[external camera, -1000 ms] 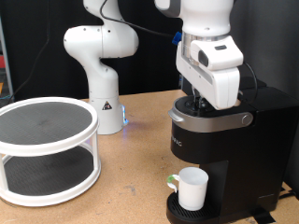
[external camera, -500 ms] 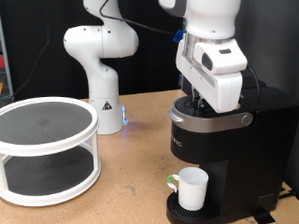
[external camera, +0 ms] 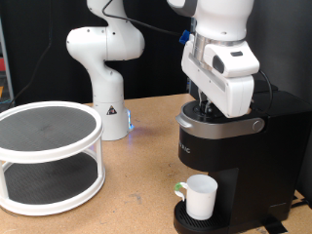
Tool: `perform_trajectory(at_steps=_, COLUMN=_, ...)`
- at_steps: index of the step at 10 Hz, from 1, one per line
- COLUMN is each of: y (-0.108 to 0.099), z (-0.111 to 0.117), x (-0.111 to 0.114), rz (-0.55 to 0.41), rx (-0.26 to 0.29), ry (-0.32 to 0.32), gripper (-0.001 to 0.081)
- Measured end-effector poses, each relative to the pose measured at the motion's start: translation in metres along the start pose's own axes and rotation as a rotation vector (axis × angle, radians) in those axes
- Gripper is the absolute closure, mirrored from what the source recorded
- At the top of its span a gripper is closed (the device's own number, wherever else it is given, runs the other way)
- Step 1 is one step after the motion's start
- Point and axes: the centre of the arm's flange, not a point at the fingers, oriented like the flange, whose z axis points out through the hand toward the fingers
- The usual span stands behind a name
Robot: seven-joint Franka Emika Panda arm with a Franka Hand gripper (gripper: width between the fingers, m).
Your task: Make a cup of coffee with the keurig machine
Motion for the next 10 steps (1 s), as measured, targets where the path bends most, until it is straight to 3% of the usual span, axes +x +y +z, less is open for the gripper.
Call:
perform_trajectory(at_steps=5, y=-0.002, z=0.002, x=-0.017, rz=-0.038, rx=0.023, ry=0.166, gripper=0.0804)
perform_trajectory(at_steps=10, y=-0.014, z=-0.004, x=-0.046, rz=-0.041, rx=0.065, ry=0.25, gripper=0.0804)
